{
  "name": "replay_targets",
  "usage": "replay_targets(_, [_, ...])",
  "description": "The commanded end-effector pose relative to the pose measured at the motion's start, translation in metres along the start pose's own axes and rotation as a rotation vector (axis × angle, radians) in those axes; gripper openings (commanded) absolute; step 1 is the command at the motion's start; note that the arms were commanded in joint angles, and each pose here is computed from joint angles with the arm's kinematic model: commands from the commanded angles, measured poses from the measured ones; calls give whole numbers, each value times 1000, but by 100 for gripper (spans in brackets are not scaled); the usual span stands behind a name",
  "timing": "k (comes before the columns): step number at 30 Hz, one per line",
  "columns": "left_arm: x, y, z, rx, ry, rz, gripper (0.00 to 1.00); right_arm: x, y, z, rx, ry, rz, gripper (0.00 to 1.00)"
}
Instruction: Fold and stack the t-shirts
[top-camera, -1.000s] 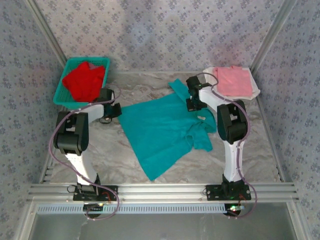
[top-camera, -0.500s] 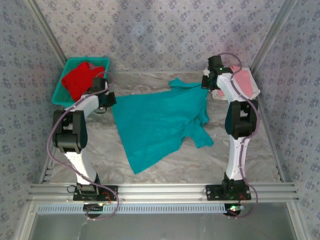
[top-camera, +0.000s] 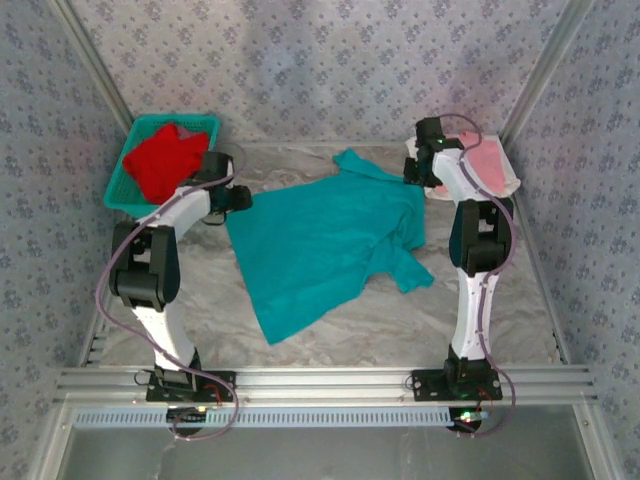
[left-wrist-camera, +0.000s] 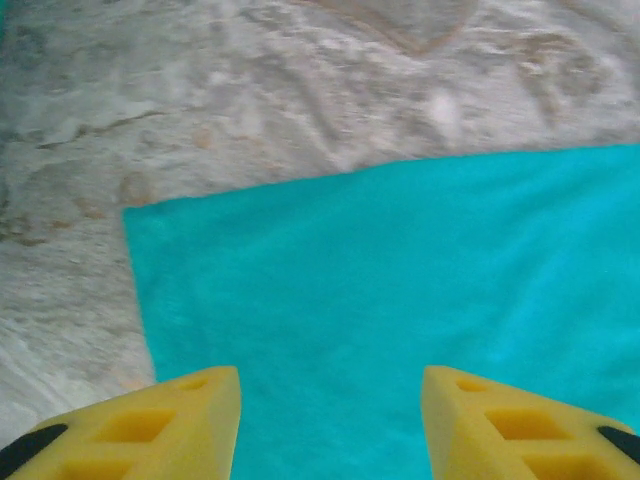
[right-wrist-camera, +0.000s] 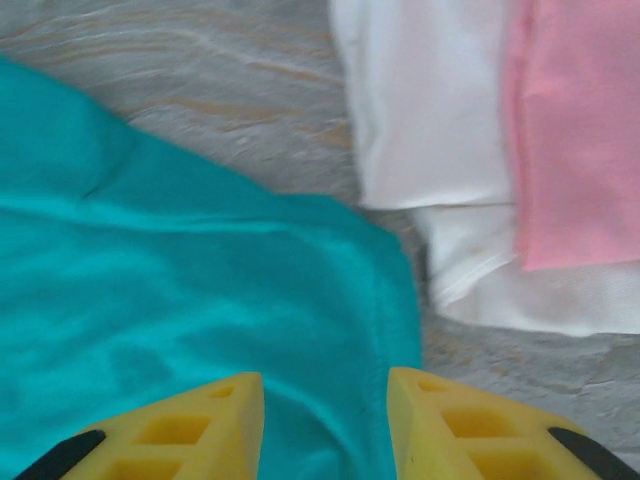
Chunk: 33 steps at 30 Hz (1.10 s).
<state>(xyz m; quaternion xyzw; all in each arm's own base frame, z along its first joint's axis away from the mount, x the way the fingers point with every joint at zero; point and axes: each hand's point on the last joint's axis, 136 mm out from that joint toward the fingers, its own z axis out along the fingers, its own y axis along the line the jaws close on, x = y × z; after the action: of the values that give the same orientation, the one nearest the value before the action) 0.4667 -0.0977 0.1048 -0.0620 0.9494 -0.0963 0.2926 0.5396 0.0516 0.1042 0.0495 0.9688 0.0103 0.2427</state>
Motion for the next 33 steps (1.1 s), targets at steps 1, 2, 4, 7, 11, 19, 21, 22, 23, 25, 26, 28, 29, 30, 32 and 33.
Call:
replay_targets(1, [2, -40, -19, 87, -28, 17, 51, -14, 53, -22, -118, -87, -127, 40])
replay_targets(2, [8, -51, -17, 101, -15, 24, 50, -11, 63, -16, -125, -74, -156, 41])
replay_targets(4, [21, -74, -11, 148, 10, 41, 50, -4, 77, -6, -142, -33, -187, 41])
replay_targets(7, [39, -101, -4, 198, 34, 49, 49, -2, 87, 10, -163, -1, -174, 40])
replay_targets(11, [65, -111, 9, 247, 67, -13, 47, 9, 88, 30, -176, 47, -144, 39])
replay_targets(19, [125, -82, 25, 204, 162, -92, 46, 43, 73, 52, -174, 139, -89, 38])
replay_targets(21, [133, -70, 26, 173, 168, -101, 46, 53, 70, 50, -174, 152, -81, 38])
replay_targets(22, [136, -62, 27, 155, 171, -107, 46, 61, 68, 50, -173, 161, -81, 37])
replay_targets(23, [139, -55, 27, 136, 173, -113, 46, 66, 66, 48, -170, 162, -75, 37])
replay_targets(25, [142, -39, 30, 103, 176, -124, 45, 79, 62, 46, -172, 162, -48, 37])
replay_targets(26, [142, -32, 33, 92, 179, -128, 45, 85, 58, 44, -166, 159, -34, 37])
replay_targets(28, [141, -19, 36, 67, 188, -136, 45, 96, 54, 36, -160, 157, -8, 36])
replay_targets(29, [139, -13, 37, 56, 189, -136, 44, 104, 51, 32, -153, 164, 10, 35])
replay_targets(30, [136, -8, 38, 46, 186, -135, 45, 110, 49, 27, -149, 162, 23, 35])
replay_targets(32, [126, 0, 38, 24, 172, -117, 44, 123, 45, 14, -141, 155, 56, 34])
replay_targets(33, [121, 3, 38, 13, 165, -105, 45, 129, 42, 9, -134, 156, 70, 34])
